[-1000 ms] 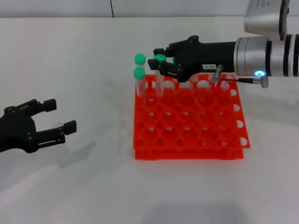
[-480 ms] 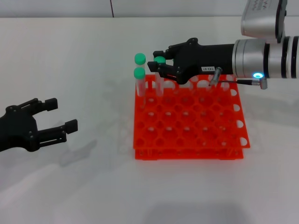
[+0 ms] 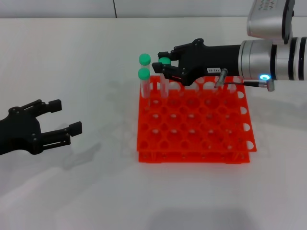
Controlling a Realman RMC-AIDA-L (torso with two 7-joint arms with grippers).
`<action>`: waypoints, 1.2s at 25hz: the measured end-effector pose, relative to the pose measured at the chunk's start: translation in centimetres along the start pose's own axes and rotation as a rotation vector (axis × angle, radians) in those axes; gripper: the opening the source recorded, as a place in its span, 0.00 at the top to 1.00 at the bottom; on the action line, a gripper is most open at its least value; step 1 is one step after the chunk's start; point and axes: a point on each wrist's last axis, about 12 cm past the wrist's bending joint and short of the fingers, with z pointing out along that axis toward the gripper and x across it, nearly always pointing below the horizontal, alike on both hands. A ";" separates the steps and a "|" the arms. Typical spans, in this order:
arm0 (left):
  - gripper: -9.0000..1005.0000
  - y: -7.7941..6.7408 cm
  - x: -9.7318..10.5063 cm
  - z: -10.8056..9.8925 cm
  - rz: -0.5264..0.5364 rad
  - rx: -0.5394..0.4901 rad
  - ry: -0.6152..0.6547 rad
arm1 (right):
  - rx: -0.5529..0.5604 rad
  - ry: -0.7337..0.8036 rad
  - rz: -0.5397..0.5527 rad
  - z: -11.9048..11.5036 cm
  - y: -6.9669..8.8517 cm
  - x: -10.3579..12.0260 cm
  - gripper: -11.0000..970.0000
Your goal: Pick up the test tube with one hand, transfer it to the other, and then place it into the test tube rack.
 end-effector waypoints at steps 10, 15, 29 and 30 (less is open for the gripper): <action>0.12 0.0 0.0 0.0 0.001 0.001 0.000 | -0.001 0.005 0.011 0.0 -0.1 0.2 0.67; 0.12 0.0 -0.1 0.0 0.003 0.001 0.002 | -0.001 0.003 0.011 -0.1 -0.1 0.1 0.63; 0.12 -0.1 -0.1 -0.9 0.018 0.005 -0.021 | -0.099 -0.078 0.019 -3.8 0.5 -0.3 0.55; 0.12 -0.1 -0.1 -0.9 0.023 0.012 -0.024 | -0.101 -0.090 0.027 -4.7 0.5 0.0 0.54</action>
